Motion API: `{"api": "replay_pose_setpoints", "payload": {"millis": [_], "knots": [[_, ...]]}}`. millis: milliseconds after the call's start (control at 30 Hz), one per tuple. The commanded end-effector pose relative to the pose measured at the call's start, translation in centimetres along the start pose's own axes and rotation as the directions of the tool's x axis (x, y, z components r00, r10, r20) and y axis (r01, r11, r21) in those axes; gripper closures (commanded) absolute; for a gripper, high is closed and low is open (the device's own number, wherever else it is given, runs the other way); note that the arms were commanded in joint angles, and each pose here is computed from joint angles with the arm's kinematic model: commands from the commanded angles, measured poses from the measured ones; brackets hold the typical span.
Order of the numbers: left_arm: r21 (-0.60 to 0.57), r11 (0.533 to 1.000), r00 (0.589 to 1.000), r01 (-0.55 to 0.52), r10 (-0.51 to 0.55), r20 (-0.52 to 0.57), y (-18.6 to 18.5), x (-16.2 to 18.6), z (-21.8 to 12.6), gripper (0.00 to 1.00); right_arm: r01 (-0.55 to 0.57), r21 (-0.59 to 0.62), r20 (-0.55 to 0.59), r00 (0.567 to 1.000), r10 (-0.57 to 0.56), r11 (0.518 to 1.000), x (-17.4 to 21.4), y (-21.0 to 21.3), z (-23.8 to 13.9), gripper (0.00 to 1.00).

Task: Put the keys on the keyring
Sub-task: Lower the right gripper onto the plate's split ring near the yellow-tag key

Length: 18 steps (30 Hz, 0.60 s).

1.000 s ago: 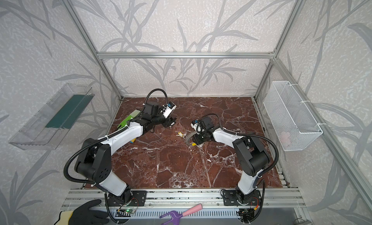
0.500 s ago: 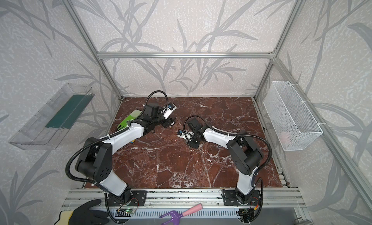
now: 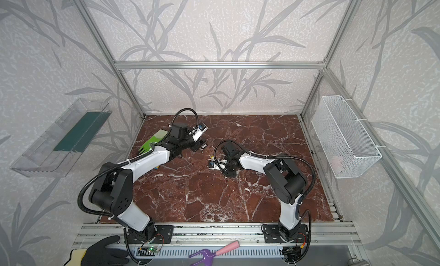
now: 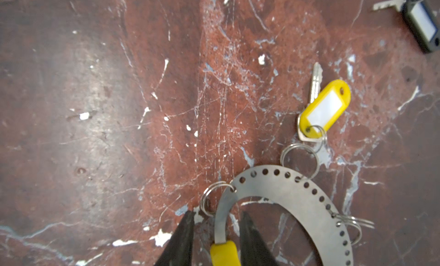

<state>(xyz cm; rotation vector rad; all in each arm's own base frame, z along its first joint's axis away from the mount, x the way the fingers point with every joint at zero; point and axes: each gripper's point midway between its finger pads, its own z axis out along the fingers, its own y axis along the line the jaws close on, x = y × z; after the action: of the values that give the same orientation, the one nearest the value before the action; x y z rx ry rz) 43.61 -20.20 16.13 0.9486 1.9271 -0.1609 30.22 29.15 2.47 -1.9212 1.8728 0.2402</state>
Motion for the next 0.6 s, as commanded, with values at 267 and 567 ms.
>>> {"api": "replay_pose_setpoints", "payload": {"millis": [267,567], "knots": [[-0.022,1.000,1.000,-0.018,0.018,0.019,0.6,-0.4,-0.6,0.46,0.043,-0.165,-0.015,0.999,-0.046,0.985,-0.7,1.5,0.7,0.74],[-0.023,1.000,1.000,-0.021,0.021,0.011,0.6,-0.2,-0.5,0.46,0.007,-0.167,-0.075,0.997,-0.020,0.986,0.1,1.2,0.4,0.76]]}}
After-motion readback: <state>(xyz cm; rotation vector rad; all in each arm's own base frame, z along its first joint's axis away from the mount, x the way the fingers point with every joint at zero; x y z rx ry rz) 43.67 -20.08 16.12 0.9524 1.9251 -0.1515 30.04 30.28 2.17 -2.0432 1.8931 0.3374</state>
